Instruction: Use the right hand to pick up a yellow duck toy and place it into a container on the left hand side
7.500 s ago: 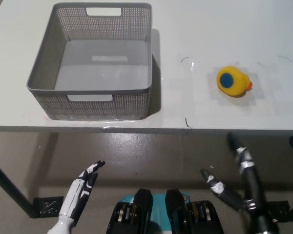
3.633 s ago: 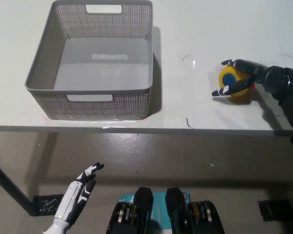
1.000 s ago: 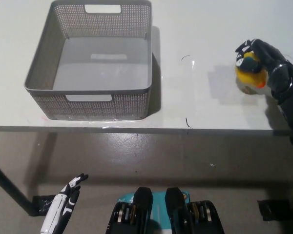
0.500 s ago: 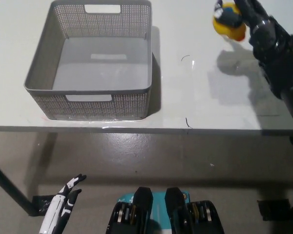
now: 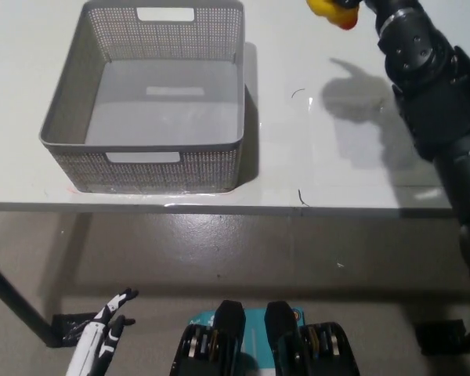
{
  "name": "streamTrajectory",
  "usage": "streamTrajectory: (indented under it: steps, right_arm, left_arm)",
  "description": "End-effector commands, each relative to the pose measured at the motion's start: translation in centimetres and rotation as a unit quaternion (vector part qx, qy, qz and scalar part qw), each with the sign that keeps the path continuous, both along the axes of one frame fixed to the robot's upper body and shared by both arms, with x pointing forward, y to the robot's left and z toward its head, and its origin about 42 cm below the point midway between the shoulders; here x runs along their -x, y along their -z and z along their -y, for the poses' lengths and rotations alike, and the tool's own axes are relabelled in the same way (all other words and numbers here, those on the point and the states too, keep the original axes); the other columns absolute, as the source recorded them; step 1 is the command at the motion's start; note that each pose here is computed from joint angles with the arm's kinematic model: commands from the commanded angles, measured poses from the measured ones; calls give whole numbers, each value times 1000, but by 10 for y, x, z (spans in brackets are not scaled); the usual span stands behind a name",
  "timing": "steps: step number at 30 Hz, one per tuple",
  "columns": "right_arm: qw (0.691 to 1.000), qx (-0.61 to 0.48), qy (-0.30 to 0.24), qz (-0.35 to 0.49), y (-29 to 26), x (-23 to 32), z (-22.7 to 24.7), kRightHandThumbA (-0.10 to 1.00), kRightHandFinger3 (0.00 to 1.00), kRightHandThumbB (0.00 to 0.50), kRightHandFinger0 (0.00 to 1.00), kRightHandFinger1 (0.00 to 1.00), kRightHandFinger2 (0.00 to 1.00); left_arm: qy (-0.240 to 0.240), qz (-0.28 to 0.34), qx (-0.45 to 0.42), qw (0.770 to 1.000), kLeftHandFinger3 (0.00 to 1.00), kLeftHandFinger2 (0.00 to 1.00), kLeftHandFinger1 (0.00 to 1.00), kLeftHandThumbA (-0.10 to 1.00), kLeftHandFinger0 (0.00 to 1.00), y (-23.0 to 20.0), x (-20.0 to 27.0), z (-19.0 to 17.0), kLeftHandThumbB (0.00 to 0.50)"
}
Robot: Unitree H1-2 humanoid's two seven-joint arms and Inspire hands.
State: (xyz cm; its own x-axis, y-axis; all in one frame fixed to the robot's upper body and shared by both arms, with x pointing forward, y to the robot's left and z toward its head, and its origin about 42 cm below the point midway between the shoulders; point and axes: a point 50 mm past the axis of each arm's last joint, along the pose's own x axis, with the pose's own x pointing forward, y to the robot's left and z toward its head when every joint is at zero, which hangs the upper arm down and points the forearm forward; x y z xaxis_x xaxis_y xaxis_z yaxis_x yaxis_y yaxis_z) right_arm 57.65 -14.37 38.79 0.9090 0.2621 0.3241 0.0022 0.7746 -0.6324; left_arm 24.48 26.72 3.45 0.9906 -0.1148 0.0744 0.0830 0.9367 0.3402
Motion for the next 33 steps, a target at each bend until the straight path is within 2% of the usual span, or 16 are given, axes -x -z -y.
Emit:
streamTrajectory:
  steps: [1,2,3,4,7,8,9,15,20,24,25,26,27,28,29,33]
  right_arm:
    - [992,-29,-75,93,-89,39,-80,-100,902,163,239,465,797]
    - [993,-29,-75,92,-88,40,-81,-100,900,163,215,459,792]
    - [992,-39,-87,82,-87,41,-91,-100,905,150,76,433,795]
    - [991,-44,-100,73,-86,41,-108,-100,908,168,17,413,807]
    - [993,-33,-98,61,-85,41,-129,-100,859,200,27,331,765]
    - [993,-23,-100,61,-83,41,-142,-100,808,197,1,234,719]
    - [992,-24,-106,58,-82,40,-148,-100,790,197,0,214,715]
    - [990,-40,-134,37,-76,41,-182,-100,811,193,0,294,749]
    - [990,-53,-132,11,-74,42,-206,-100,710,185,0,276,665]
    - [990,-46,-130,-4,-63,43,-215,-100,756,220,0,357,727]
    - [993,-34,-117,3,-59,42,-215,-100,817,254,99,475,854]
    - [994,-24,-108,3,-57,41,-214,64,995,240,348,670,970]
    - [995,-18,-102,-1,-55,40,-213,98,1000,249,375,628,883]
    - [994,20,-106,-22,-52,37,-210,584,1000,399,777,1000,1000]
    - [992,56,-108,-41,-47,34,-206,726,1000,473,1000,1000,1000]
    - [991,66,-105,-48,-40,26,-189,877,1000,500,1000,1000,1000]
  left_arm:
    - [21,1,9,1000,1000,1000,1000,1000,804,5,9,10,500]
    - [25,0,9,1000,1000,1000,1000,1000,804,5,10,11,500]
    - [30,0,4,1000,1000,1000,1000,1000,806,4,9,12,500]
    - [38,-1,10,999,1000,1000,1000,1000,812,4,8,13,500]
    - [48,-1,18,999,1000,1000,1000,1000,796,3,3,17,500]
    - [52,1,17,998,1000,1000,1000,1000,792,2,2,20,500]
    - [54,3,14,998,1000,1000,1000,1000,785,1,1,21,500]
    - [68,13,7,998,1000,1000,1000,1000,753,-3,-3,29,500]
    - [78,18,7,997,1000,1000,1000,1000,716,-5,-6,35,500]
    - [81,26,-4,996,1000,1000,1000,1000,694,-8,-8,35,500]
    - [83,27,-7,996,1000,1000,1000,1000,695,-9,-8,35,500]
    - [84,28,-6,996,1000,1000,1000,1000,693,-10,-9,34,500]
    - [84,28,-4,996,1000,1000,1000,1000,692,-10,-9,33,500]
    - [85,29,-2,996,1000,1000,1000,1000,684,-11,-9,33,500]
    - [86,29,0,996,1000,1000,1000,1000,660,-12,-10,32,500]
    - [93,29,-1,995,999,1000,989,1000,637,-14,-11,31,500]
